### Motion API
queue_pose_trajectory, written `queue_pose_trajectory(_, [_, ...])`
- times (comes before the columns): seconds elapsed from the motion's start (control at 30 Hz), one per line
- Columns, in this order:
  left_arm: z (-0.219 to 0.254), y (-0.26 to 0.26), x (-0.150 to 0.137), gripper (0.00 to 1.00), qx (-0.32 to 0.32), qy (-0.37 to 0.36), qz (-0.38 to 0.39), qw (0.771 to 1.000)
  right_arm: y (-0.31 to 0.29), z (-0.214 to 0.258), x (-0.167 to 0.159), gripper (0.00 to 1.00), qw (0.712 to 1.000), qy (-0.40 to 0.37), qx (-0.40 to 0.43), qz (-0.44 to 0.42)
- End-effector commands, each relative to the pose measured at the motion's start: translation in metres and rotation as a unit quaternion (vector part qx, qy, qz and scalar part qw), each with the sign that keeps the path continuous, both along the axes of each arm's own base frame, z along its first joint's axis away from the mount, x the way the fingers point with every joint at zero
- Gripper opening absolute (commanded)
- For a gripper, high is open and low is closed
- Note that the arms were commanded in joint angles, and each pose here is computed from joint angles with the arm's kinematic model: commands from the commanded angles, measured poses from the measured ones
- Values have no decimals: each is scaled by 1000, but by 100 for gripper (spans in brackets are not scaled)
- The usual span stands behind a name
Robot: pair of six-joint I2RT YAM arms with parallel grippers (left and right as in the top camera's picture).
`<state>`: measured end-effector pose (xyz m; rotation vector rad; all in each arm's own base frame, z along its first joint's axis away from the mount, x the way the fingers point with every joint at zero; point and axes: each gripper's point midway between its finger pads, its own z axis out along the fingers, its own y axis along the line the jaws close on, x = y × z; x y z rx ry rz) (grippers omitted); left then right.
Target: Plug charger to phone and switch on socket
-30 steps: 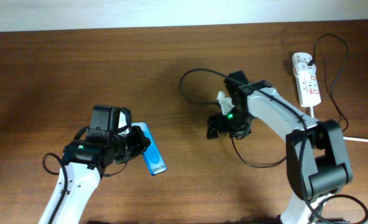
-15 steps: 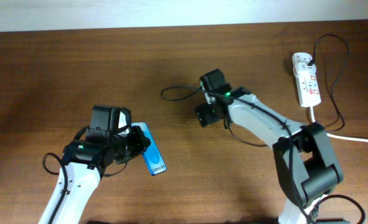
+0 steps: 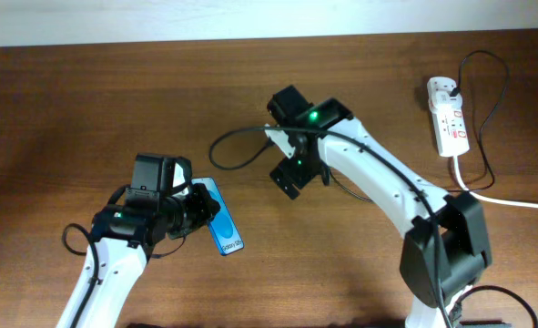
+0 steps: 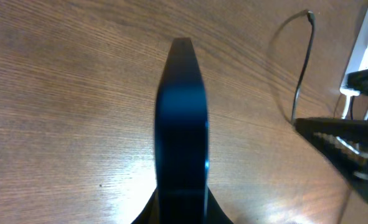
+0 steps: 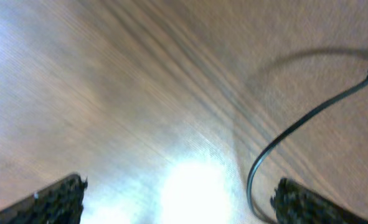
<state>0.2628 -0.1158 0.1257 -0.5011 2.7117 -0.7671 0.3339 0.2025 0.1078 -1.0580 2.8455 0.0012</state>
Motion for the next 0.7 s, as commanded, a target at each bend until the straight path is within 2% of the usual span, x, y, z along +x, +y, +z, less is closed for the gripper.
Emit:
queue_pose_trajectory(0.0, [5, -1, 2, 0, -4, -11, -7, 1000, -15, 29, 16, 98, 995, -39, -21, -89])
queue_pose_trajectory(0.07, [5, -1, 2, 0, -4, -11, -7, 1000, -22, 31, 39, 98, 972, -47, 38, -228])
queue_pose_trajectory(0.1, [5, -1, 1, 0, -5, -10, -7, 1000, -22, 32, 47, 98, 959, -36, 76, -270])
queue_pose_trajectory(0.13, [5, -1, 1, 0, -4, -10, -7, 1000, -25, 35, 59, 98, 939, -19, 129, -318])
queue_pose_trajectory(0.17, [5, -1, 2, 0, -4, -10, -7, 1000, -33, 42, 78, 98, 905, 7, 203, -374])
queue_pose_trajectory(0.23, [5, -1, 2, 0, -4, -10, -7, 1000, -45, 52, 94, 98, 883, 20, 261, -389])
queue_pose_trajectory(0.37, [5, -2, 1, 0, -6, -10, -8, 1000, -84, 50, 108, 98, 865, -6, 246, -437])
queue_pose_trajectory(0.4, [5, -2, 1, 0, -7, -10, -9, 1000, -88, 50, 108, 98, 855, 0, 248, -456])
queue_pose_trajectory(0.47, [5, -4, 0, 0, -12, -7, -12, 1000, -97, 45, 107, 98, 814, 21, 248, -524])
queue_pose_trajectory(0.53, [7, -8, -2, 0, -25, -5, -18, 1000, -102, 40, 106, 98, 790, 37, 244, -561])
queue_pose_trajectory(0.67, [8, -9, -2, 0, -27, -5, -20, 999, -103, 27, 86, 98, 784, 76, 213, -578])
